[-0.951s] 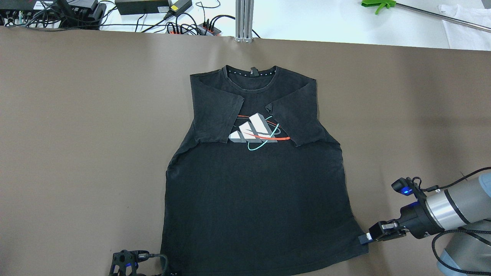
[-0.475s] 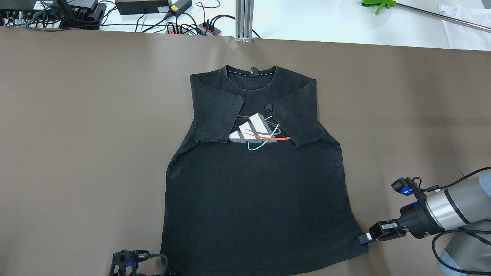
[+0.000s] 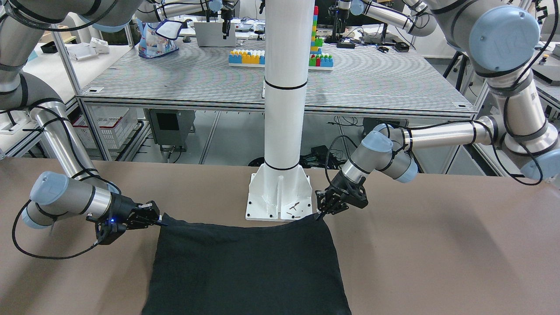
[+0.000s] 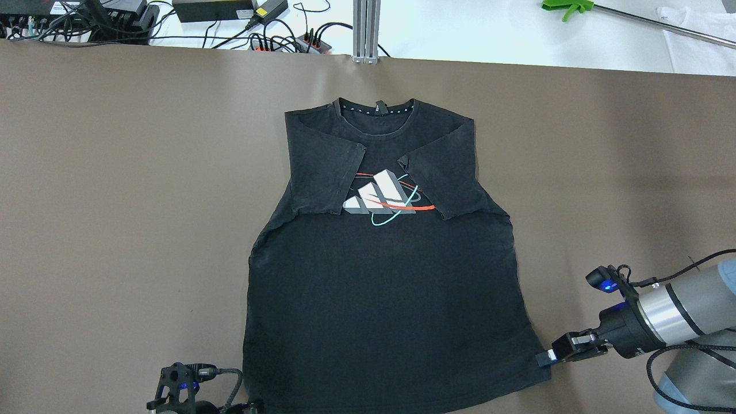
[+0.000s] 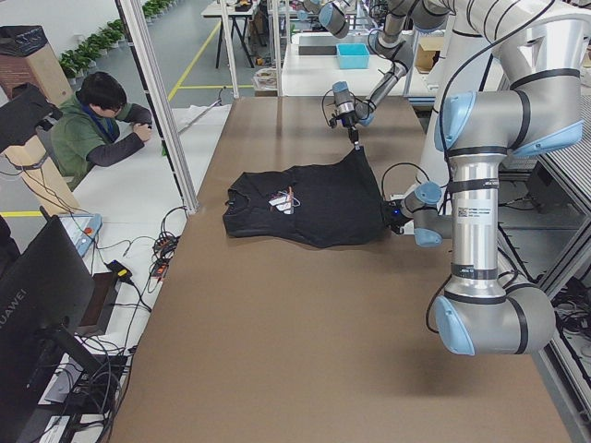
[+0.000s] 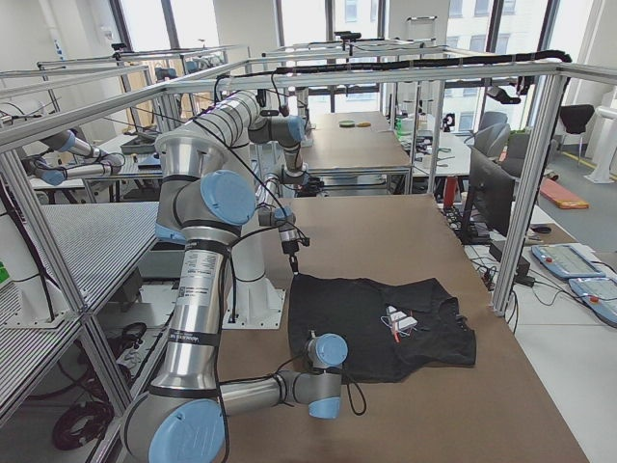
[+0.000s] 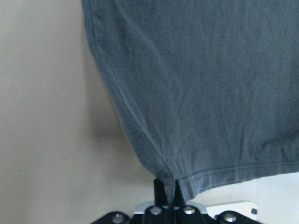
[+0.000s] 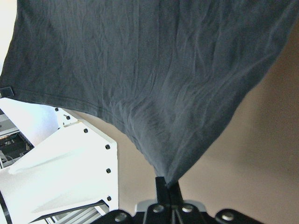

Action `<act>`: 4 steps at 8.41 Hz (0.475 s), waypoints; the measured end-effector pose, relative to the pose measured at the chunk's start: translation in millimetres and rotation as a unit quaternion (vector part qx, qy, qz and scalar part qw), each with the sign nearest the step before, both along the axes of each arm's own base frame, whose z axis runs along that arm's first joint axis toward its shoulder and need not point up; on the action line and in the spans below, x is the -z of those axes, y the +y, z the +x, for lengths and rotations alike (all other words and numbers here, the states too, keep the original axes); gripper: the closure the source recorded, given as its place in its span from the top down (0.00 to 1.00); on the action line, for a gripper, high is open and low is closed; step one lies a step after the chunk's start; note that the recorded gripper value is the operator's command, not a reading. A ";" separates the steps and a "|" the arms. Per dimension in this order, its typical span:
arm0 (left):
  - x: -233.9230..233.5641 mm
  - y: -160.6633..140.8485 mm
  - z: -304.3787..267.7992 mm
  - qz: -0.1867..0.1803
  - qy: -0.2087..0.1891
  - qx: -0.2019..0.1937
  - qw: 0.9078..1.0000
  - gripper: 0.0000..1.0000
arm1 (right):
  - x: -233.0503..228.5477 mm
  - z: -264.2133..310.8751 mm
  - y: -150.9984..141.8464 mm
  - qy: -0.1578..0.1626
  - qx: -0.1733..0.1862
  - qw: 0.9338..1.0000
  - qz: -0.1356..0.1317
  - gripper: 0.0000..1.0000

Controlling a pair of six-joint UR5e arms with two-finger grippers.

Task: Fold clothes
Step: 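Lift the hem with both grippers and fold it toward the collar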

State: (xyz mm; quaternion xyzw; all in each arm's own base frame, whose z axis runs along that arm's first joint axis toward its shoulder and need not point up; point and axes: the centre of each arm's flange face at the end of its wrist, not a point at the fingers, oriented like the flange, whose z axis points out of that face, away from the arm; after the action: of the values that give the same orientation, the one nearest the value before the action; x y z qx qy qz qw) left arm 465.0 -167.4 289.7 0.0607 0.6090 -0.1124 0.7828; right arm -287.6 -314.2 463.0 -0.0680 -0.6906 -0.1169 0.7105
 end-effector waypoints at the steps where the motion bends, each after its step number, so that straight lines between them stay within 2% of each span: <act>1: 15.6 0.8 -14.9 0.007 0.016 -0.015 1.000 0.00 | 1.8 3.9 5.1 -0.012 0.016 1.000 0.009 0.00; 4: 53.3 15.8 -65.2 0.035 0.060 -0.090 0.994 0.00 | 8.2 30.0 19.9 -0.048 0.063 0.997 0.005 0.00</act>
State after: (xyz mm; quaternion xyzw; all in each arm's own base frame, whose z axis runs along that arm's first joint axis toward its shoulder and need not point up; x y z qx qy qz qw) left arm 399.9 -151.6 236.4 0.0266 0.6611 -0.0236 0.7494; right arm -257.6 -294.2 454.8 -0.1024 -0.7181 -0.1678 0.6676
